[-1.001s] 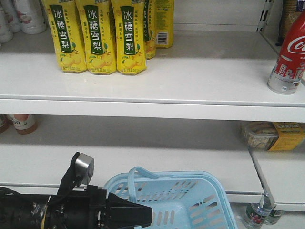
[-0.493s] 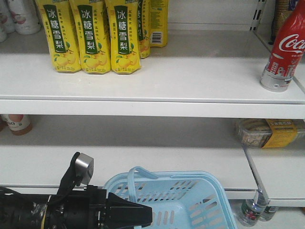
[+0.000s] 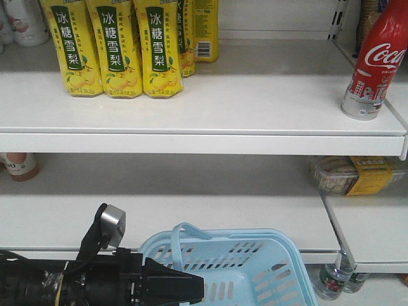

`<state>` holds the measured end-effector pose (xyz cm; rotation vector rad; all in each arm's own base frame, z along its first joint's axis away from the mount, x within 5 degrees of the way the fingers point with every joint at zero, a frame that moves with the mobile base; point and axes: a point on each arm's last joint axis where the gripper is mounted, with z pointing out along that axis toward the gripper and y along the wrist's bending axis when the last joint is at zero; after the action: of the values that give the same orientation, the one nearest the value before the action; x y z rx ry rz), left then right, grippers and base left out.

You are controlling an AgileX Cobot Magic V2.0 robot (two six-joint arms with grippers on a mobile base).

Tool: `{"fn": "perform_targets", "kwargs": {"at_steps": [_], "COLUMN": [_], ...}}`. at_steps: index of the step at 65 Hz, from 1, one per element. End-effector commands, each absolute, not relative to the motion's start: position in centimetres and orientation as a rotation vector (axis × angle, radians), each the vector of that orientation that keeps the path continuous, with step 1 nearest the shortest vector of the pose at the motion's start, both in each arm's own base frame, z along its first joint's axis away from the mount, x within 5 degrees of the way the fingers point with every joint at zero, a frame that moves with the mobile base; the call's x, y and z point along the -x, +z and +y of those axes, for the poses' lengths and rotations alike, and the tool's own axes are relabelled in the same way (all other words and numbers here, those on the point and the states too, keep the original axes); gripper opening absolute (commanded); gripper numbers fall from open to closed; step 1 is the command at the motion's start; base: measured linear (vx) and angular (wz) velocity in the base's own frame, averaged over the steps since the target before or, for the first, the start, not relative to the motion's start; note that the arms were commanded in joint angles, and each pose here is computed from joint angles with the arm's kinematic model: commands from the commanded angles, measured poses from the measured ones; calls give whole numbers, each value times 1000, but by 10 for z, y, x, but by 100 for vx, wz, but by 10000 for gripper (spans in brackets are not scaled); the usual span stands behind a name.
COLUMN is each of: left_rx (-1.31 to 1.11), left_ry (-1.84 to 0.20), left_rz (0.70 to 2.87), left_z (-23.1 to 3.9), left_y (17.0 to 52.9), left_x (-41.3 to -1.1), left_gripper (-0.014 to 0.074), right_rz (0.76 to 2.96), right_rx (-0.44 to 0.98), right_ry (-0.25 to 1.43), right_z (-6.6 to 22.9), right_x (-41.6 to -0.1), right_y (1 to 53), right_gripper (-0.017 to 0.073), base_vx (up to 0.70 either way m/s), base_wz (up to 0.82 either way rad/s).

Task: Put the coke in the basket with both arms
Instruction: 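Reach the right gripper toward the red Coca-Cola bottle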

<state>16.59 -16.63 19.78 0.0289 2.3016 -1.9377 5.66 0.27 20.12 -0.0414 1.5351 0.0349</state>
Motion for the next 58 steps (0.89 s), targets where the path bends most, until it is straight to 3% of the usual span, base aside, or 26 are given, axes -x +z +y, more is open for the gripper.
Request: {"fn": "perform_targets", "kwargs": {"at_steps": [1,10,22,33,38,47,58], "left_rx": [-140,-140,-140,-140,-139,-139,-139], "left_ry": [-2245,-2245,-2245,-2245,-2245,-2245,-2245], "left_rz": [2045,2045,2045,2045,2044,2044,2044], "left_z": [-168,-168,-168,-168,-168,-168,-168], "left_y": [230,230,230,230,230,230,230], "left_x": [-157,-157,-157,-157,-157,-157,-157], "left_gripper": [-8,-8,-8,-8,-8,-8,-8], "right_rz": [1465,1417,1118,855,824,1011,1118], "right_rx": [53,-9,-470,-688,-624,-269,-159], "right_ry": [27,104,633,869,880,635,365], "right_z": [3,3,-5,-17,-15,4,2], "right_x": [-56,-55,-50,-43,-39,-28,-25], "right_y": [203,208,228,239,251,304,362], "right_gripper": [-5,-5,-5,-5,-5,4,138], "base_vx": [0,0,0,0,0,0,0], "base_wz": [0,0,0,0,0,0,0]}}
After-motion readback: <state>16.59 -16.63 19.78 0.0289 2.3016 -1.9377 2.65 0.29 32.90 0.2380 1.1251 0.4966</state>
